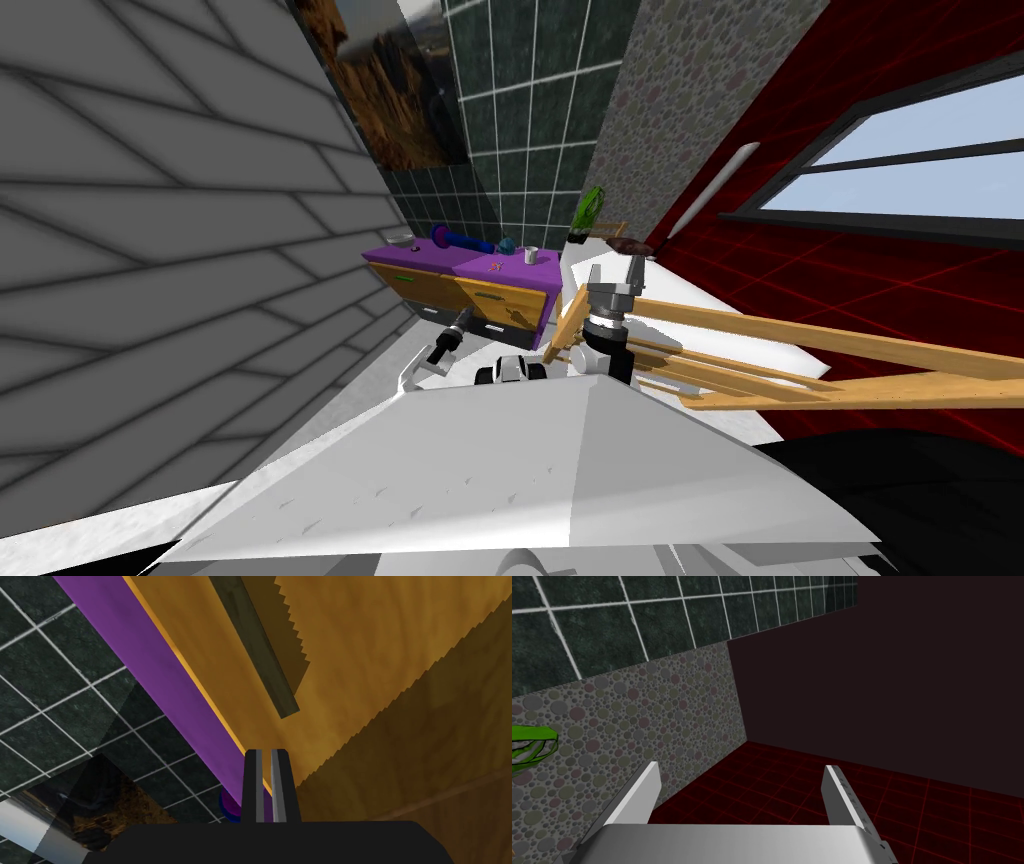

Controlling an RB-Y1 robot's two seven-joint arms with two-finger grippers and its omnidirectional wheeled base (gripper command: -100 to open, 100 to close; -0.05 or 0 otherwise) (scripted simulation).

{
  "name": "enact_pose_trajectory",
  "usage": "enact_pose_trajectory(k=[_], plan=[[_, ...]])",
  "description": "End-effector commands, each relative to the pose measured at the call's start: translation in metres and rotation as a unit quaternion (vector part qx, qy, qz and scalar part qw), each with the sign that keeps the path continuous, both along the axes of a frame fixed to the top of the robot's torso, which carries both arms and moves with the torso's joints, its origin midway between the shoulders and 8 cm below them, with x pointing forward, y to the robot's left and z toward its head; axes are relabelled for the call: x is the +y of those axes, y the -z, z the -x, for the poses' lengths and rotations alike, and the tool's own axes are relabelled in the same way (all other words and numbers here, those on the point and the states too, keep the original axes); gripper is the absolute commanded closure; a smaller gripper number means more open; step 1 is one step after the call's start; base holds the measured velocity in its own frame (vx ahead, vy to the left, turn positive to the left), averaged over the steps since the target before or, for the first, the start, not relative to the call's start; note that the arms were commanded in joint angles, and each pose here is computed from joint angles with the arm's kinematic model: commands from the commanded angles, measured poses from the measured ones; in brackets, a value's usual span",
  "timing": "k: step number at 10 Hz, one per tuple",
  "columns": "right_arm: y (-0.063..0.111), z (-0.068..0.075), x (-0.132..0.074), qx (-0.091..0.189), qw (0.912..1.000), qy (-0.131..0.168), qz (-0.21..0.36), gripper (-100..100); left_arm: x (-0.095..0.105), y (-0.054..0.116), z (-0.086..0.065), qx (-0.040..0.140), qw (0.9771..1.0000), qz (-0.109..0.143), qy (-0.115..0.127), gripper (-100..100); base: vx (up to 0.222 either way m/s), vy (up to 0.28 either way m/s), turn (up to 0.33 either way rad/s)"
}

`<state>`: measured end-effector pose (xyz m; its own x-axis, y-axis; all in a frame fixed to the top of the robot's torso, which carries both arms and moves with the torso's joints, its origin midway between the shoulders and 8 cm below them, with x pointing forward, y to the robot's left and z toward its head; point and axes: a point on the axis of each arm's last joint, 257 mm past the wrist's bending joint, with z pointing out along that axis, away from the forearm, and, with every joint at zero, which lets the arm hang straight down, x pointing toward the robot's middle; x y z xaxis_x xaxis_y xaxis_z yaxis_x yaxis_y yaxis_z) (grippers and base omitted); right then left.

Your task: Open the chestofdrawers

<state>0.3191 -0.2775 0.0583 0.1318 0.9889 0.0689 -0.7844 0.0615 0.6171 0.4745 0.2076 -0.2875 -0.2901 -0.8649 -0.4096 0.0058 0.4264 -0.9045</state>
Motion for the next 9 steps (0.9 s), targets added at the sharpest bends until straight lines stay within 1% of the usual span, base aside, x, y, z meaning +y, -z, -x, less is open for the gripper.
enact_pose_trajectory(k=[1, 3, 5, 6, 7, 9], plan=[[0.0000, 0.0001, 0.0000, 0.000, 1.0000, 0.000, 0.000, 0, 0.0007, 0.0007, -0.0028, 0.001, 1.0000, 0.000, -0.004, -100, 0.169, -0.027, -0.025], [0.0000, 0.0001, 0.0000, 0.000, 1.0000, 0.000, 0.000, 0, 0.0014, 0.0012, -0.0058, 0.001, 1.0000, 0.000, -0.008, -100, 0.173, -0.066, -0.039], [-0.0001, 0.0000, 0.0000, 0.000, 1.0000, 0.000, 0.000, 0, 0.0010, 0.0008, -0.0052, 0.001, 1.0000, 0.000, -0.006, -100, 0.054, -0.022, -0.002], [0.0000, 0.0000, 0.0000, 0.000, 1.0000, 0.000, 0.000, 0, 0.0010, 0.0007, -0.0052, 0.001, 1.0000, 0.000, -0.006, 100, 0.011, -0.004, 0.000], [0.0000, 0.0000, 0.0000, 0.000, 1.0000, 0.000, 0.000, 0, -0.0005, -0.0008, -0.0006, 0.002, 1.0000, -0.001, -0.003, 100, -0.094, 0.026, 0.056], [-0.0001, -0.0001, 0.0000, 0.000, 1.0000, 0.000, 0.000, 0, -0.0017, -0.0019, 0.0029, 0.003, 1.0000, -0.002, 0.000, 100, -0.175, 0.068, 0.036]])
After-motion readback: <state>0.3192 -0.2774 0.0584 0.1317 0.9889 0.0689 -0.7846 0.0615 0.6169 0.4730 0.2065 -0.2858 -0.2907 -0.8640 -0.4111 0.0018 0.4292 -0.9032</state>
